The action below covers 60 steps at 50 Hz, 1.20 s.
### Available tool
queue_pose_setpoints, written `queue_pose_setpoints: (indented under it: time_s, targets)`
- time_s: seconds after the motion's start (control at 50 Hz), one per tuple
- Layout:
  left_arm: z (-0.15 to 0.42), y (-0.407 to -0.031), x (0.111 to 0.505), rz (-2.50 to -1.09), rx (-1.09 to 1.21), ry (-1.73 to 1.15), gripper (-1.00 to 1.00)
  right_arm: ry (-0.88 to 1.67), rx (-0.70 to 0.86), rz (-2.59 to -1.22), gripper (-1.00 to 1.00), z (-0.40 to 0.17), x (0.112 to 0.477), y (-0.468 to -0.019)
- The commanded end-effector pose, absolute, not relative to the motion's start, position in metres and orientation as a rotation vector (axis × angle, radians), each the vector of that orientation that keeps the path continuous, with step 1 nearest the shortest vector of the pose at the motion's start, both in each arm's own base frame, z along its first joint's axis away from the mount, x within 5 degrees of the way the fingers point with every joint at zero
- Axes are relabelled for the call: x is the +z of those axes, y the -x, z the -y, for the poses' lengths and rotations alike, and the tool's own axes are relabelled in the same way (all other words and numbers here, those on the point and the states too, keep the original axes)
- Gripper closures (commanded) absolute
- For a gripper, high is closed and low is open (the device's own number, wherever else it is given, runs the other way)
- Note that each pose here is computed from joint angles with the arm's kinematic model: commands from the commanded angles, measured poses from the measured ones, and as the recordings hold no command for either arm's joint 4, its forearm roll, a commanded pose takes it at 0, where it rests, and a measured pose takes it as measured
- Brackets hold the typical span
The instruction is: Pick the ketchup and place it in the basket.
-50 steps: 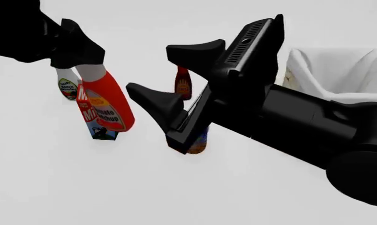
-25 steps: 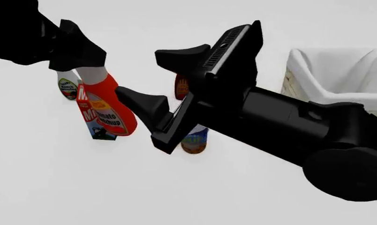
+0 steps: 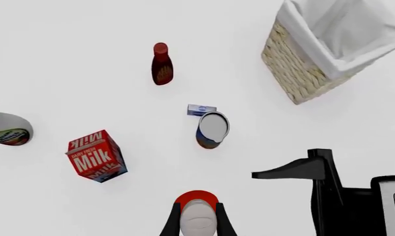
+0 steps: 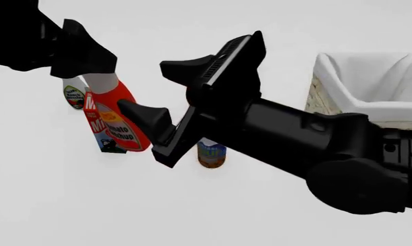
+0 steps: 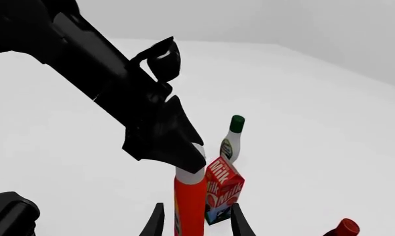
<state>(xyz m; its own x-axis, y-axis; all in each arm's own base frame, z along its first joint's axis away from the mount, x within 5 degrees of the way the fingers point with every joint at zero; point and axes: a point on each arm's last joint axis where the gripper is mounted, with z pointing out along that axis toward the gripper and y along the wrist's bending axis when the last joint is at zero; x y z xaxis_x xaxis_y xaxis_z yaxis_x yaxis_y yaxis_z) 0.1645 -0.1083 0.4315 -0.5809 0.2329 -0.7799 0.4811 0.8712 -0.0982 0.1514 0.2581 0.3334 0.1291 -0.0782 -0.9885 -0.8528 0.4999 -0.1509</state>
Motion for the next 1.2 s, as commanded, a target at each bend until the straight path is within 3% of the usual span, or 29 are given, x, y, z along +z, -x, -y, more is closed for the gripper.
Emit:
queue_pose_setpoints:
  time_s: [0.02, 1.2]
  targets:
    - [0.108, -0.160, 0.435, -2.194, -0.386, -0.529, 1.00, 0.914, 0.694, -1.346, -1.00, -0.264, 0.330, -0.154]
    - [0.108, -0.144, 0.451, -2.173, -0.434, -0.547, 1.00, 0.933, 0.720, -1.373, -1.00, -0.289, 0.316, -0.160]
